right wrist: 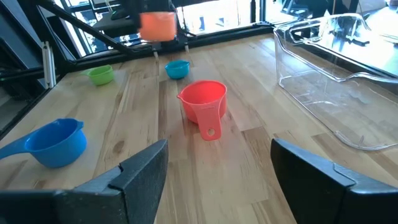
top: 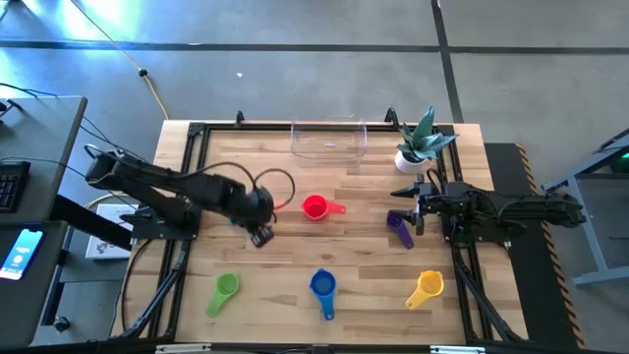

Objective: Nest measuring cups in basket
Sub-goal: Move the orange measuring cup to the center of the table

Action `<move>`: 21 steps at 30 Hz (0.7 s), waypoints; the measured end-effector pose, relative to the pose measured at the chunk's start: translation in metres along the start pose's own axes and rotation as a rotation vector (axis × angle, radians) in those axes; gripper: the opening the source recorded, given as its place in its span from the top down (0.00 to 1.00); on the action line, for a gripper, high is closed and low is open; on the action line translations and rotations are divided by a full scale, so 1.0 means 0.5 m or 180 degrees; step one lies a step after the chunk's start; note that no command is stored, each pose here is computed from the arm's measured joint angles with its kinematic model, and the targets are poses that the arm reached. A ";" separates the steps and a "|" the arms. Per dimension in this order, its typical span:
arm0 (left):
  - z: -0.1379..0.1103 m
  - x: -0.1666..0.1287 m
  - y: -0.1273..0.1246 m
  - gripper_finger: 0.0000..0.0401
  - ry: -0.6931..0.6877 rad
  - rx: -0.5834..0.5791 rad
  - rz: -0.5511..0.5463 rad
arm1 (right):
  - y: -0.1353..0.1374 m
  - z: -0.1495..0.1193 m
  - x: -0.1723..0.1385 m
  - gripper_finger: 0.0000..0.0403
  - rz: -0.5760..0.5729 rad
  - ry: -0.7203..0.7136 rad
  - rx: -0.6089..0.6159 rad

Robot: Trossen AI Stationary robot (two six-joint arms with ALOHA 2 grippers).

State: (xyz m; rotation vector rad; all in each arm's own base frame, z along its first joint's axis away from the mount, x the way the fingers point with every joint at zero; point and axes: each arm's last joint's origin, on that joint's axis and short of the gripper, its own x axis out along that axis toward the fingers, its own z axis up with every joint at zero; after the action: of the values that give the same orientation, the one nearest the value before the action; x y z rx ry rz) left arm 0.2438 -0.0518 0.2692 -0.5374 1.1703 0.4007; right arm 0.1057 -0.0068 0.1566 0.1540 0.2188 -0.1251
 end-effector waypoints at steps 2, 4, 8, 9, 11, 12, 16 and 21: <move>-0.009 0.009 -0.026 1.00 -0.0031 0.0003 -0.0131 | 0.000 0.000 0.000 0.32 0.0000 0.0000 0.0000; -0.020 0.022 -0.049 1.00 -0.0023 0.0026 -0.0189 | 0.000 0.000 0.000 0.32 -0.0002 0.0003 0.0000; -0.037 0.052 -0.085 1.00 -0.0007 0.0101 -0.0199 | 0.000 0.000 0.000 0.32 -0.0002 0.0010 -0.0001; -0.042 0.062 -0.092 1.00 0.0002 0.0122 -0.0171 | 0.000 -0.001 0.001 0.32 -0.0003 0.0013 -0.0001; -0.047 0.080 -0.104 1.00 0.0024 0.0173 -0.0155 | 0.000 -0.001 0.001 0.32 -0.0004 0.0020 -0.0001; -0.050 0.090 -0.111 1.00 0.0034 0.0196 -0.0150 | 0.000 -0.001 0.001 0.32 -0.0004 0.0019 -0.0001; -0.062 0.128 -0.138 0.99 0.0053 0.0286 -0.0181 | 0.000 -0.001 0.001 0.32 -0.0003 0.0018 -0.0001; -0.078 0.176 -0.158 0.99 0.0145 0.0406 -0.0102 | 0.000 -0.001 0.001 0.32 -0.0003 0.0019 -0.0001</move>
State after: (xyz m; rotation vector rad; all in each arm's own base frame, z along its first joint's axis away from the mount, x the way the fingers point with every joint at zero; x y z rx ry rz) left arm 0.2888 -0.1370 0.1901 -0.4558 1.2205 0.2854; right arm 0.1060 -0.0068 0.1560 0.1539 0.2249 -0.1255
